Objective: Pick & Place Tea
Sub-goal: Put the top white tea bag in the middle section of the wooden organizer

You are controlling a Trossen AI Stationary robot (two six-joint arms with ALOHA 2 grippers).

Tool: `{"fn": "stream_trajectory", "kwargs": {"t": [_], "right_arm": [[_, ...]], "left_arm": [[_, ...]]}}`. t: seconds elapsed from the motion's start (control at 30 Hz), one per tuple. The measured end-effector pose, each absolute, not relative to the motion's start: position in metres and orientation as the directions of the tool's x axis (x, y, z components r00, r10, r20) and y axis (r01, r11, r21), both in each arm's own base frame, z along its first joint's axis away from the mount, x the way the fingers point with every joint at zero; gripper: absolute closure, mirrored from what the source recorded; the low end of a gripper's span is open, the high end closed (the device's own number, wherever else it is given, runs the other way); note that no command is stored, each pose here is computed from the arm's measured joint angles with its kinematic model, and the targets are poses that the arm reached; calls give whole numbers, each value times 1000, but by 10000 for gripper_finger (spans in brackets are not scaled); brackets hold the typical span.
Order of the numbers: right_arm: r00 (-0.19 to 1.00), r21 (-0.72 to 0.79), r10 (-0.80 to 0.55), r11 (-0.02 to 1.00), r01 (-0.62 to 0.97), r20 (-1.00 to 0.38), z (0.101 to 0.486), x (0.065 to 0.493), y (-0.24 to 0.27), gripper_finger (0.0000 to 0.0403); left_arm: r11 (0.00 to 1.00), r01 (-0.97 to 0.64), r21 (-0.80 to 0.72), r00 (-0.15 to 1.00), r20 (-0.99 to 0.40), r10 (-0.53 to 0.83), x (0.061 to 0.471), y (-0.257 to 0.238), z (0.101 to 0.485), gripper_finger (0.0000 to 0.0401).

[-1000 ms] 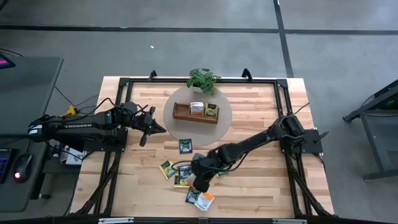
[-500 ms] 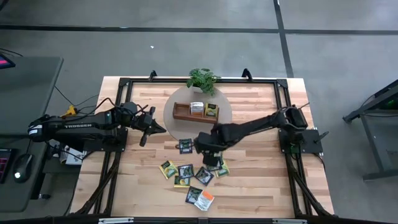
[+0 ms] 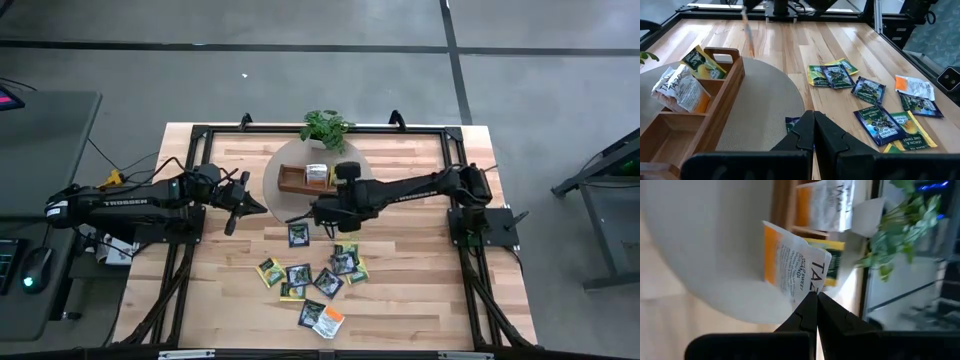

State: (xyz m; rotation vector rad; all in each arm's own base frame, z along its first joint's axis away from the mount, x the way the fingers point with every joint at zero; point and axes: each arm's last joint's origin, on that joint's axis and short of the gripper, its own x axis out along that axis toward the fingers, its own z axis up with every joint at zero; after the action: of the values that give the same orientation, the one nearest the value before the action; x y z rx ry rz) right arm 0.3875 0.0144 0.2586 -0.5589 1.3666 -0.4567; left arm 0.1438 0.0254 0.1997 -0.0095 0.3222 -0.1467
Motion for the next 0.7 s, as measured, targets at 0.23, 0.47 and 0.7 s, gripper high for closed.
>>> {"fn": "stream_trajectory", "kwargs": {"t": [0.23, 0.47, 0.7], "right_arm": [[151, -680, -664, 725, -108, -732, 248, 401, -12, 403], [194, -733, -707, 656, -181, -680, 243, 413, -22, 403], [227, -751, -716, 627, -205, -660, 240, 429, -30, 403]], "left_arm": [[989, 142, -33, 938, -315, -145, 144, 25, 200, 401], [989, 142, -33, 938, -315, -145, 144, 25, 200, 401], [989, 142, -33, 938, -315, -145, 144, 25, 200, 401]]}}
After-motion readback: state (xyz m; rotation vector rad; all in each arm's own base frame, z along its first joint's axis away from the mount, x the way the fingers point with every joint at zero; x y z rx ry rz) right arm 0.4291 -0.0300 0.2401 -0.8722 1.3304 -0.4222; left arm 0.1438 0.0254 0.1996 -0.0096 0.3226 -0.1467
